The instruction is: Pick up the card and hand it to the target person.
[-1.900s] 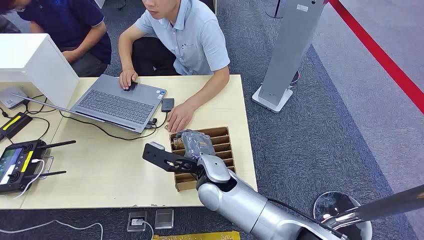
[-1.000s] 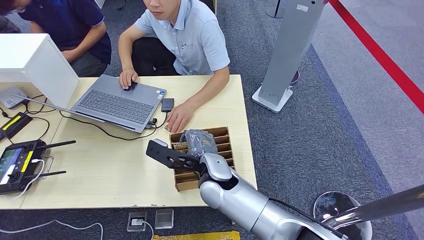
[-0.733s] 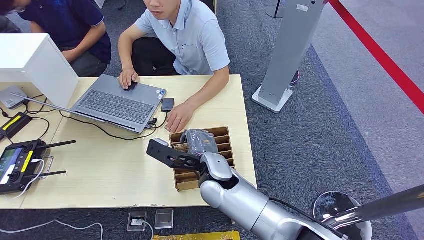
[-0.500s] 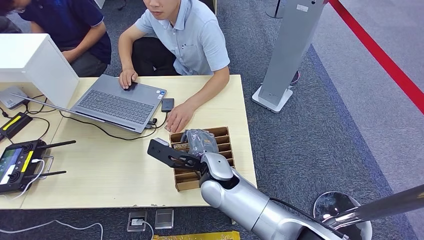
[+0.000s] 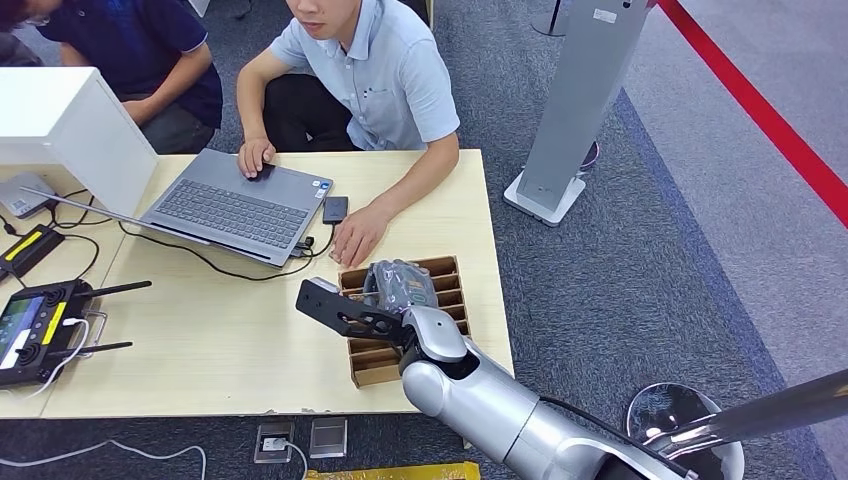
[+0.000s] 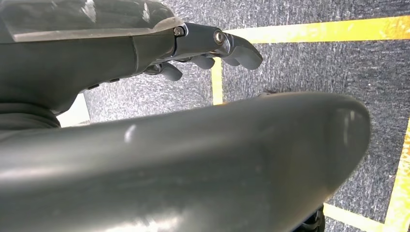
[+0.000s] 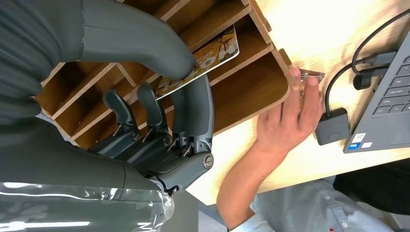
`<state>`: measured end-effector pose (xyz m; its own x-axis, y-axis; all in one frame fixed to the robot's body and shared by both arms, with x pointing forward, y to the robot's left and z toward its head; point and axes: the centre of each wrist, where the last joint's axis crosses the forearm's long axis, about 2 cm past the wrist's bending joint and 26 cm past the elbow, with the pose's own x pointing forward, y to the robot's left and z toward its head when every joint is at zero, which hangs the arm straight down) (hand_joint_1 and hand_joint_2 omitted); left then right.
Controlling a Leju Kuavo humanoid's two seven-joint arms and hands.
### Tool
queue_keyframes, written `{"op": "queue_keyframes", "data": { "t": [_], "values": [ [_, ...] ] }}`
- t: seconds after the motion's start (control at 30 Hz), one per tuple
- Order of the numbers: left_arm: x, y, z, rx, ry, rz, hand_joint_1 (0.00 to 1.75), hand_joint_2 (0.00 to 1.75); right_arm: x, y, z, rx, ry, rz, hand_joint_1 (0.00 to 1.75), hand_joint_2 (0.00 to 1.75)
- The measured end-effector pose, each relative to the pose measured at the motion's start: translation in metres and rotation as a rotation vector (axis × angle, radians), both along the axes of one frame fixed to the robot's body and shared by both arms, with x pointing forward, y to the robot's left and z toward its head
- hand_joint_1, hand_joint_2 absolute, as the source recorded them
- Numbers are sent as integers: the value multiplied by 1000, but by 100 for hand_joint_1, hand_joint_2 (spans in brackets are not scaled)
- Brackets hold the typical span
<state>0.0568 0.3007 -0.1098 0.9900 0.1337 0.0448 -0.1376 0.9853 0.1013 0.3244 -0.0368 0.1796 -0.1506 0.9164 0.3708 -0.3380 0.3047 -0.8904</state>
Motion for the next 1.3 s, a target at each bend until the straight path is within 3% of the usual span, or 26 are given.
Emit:
{"op": "queue_keyframes", "data": {
  "t": [0.1, 0.5, 0.7, 1.0, 1.13, 1.3],
  "values": [
    [0, 0, 0, 0, -1, -1, 0, 0, 0, 0, 0, 4, 3, 1, 166, 175],
    [0, 0, 0, 10, -10, -6, 0, 0, 1, -4, 2, 51, -41, 2, 166, 175],
    [-1, 0, 0, 10, -20, -1, 0, 0, -2, -11, 23, 135, -217, 44, 166, 175],
    [-1, 0, 0, 3, -44, -25, 0, 0, -5, -25, 70, 206, -533, 262, 166, 175],
    [0, 0, 0, -2, -50, -38, 0, 0, 8, -27, 86, 206, -589, 322, 166, 175],
    [1, 0, 0, -4, -54, -49, 0, 0, 41, -27, 96, 171, -610, 341, 166, 175]
  ]
}}
